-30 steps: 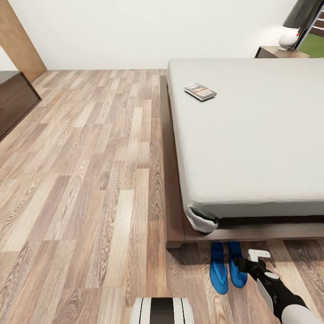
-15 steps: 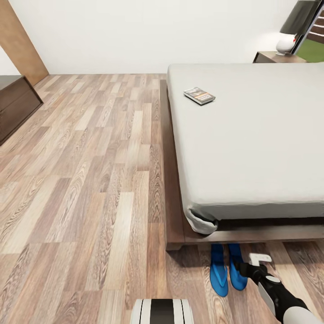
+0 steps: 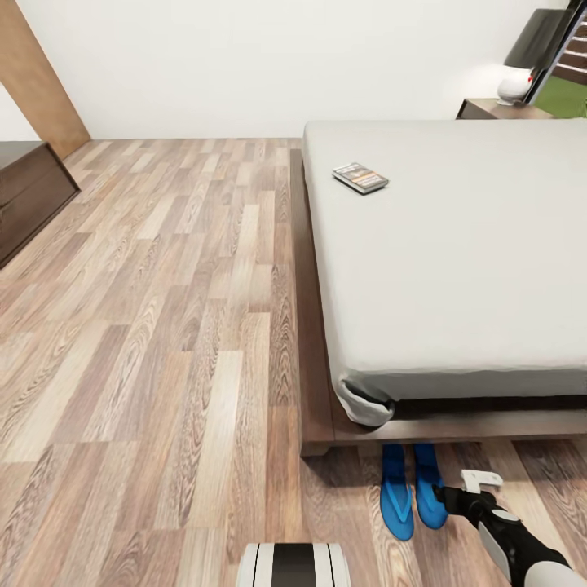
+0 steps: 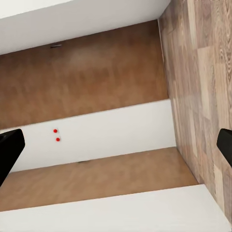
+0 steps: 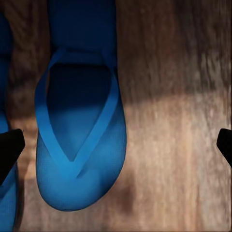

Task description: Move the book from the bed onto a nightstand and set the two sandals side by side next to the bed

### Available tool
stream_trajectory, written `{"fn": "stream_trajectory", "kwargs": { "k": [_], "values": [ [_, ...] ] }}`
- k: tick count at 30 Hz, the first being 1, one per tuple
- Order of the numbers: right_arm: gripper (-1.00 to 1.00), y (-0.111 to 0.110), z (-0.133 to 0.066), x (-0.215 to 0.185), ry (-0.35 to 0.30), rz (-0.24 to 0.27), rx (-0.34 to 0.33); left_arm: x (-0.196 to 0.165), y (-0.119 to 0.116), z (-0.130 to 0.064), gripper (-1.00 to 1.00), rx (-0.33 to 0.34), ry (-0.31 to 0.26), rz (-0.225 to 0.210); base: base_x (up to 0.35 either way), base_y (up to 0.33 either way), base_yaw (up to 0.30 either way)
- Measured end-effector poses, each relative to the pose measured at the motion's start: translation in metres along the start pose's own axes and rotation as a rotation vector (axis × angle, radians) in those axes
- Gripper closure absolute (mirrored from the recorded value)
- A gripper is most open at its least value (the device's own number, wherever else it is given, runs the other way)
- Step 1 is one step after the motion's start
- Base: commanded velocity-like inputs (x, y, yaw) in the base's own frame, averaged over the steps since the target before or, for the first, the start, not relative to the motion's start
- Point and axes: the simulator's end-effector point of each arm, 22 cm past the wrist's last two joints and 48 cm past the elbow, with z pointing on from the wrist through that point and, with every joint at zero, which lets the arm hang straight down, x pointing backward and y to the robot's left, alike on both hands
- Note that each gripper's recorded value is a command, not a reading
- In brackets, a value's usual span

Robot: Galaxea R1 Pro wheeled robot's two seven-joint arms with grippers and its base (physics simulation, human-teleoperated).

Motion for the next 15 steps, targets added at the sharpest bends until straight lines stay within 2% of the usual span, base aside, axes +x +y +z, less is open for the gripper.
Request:
{"fn": "stream_trajectory", "kwargs": {
  "k": [3,11,15],
  "values": [
    [-1.0,-0.005,-0.003,-0.003,-0.005,0.001,0.005,0.0,0.003,0.0,-1.0,-0.002,0.001,-0.012,0.0,0.0,0.0],
    [-1.0,-0.012,-0.004,0.007,0.016,0.0,0.012,0.0,0.003,0.0,-1.0,-0.002,0.0,-0.012,0.0,0.0,0.0],
    [-1.0,-0.013,-0.008,0.005,0.013,0.004,0.013,-0.001,0.007,0.0,-1.0,-0.004,0.001,-0.028,0.0,0.0,0.0]
  ]
}}
